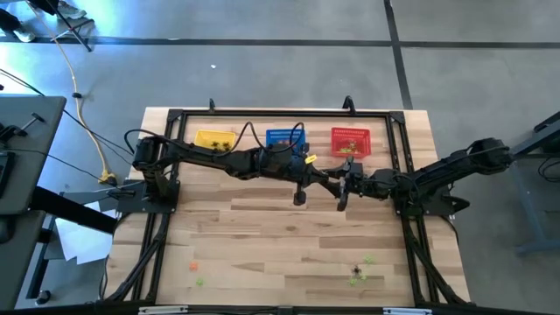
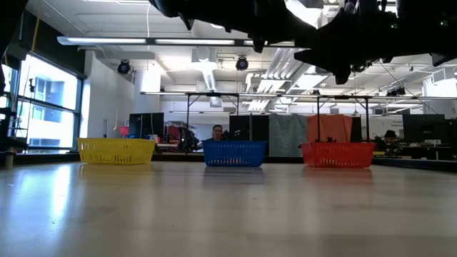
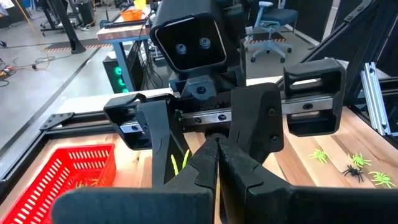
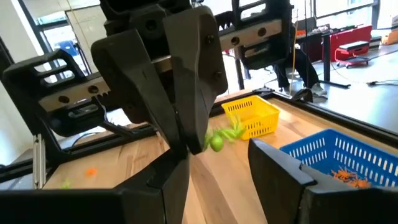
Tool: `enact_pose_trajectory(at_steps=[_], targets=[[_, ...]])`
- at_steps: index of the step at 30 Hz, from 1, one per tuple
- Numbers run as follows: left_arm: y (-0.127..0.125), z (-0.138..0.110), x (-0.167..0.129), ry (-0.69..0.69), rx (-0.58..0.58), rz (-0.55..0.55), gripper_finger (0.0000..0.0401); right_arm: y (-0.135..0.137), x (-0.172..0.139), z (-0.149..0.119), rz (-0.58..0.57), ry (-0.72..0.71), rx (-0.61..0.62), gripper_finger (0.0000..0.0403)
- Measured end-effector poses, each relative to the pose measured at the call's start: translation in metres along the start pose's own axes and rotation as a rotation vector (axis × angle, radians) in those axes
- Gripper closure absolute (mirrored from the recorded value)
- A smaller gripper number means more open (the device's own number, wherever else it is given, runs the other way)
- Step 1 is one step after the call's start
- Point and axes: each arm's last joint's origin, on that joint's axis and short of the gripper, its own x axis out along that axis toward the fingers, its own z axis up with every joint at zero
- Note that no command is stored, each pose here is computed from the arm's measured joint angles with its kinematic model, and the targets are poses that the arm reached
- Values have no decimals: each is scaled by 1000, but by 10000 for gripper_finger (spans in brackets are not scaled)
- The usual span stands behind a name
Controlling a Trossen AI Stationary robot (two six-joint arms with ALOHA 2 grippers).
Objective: Sort Halloween decoration
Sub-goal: Put the green spider toy into the red basket
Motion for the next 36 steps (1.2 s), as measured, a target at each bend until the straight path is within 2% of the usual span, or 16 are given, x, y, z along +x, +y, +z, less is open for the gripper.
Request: enact_pose_trajectory(at_steps=[16, 20, 25, 30, 33, 36], targets=[[-1, -2, 0, 26, 0, -6, 401, -1, 1, -4, -13, 51, -22, 243], [-3, -12, -1, 128, -24, -17, 401, -8, -2, -18, -134, 176, -19, 243], [-6, -23, -4, 260, -41, -34, 401, -27, -6, -33, -303, 322, 90, 243], [-14, -27, -6, 310, -36, -55, 401, -49, -11, -44, -477, 439, 206, 243], [-18, -27, -8, 337, -34, -66, 401, -59, -16, -51, -524, 541, 277, 243], [-21, -21, -15, 346, -31, -74, 401, -65, -18, -53, -522, 598, 337, 243]])
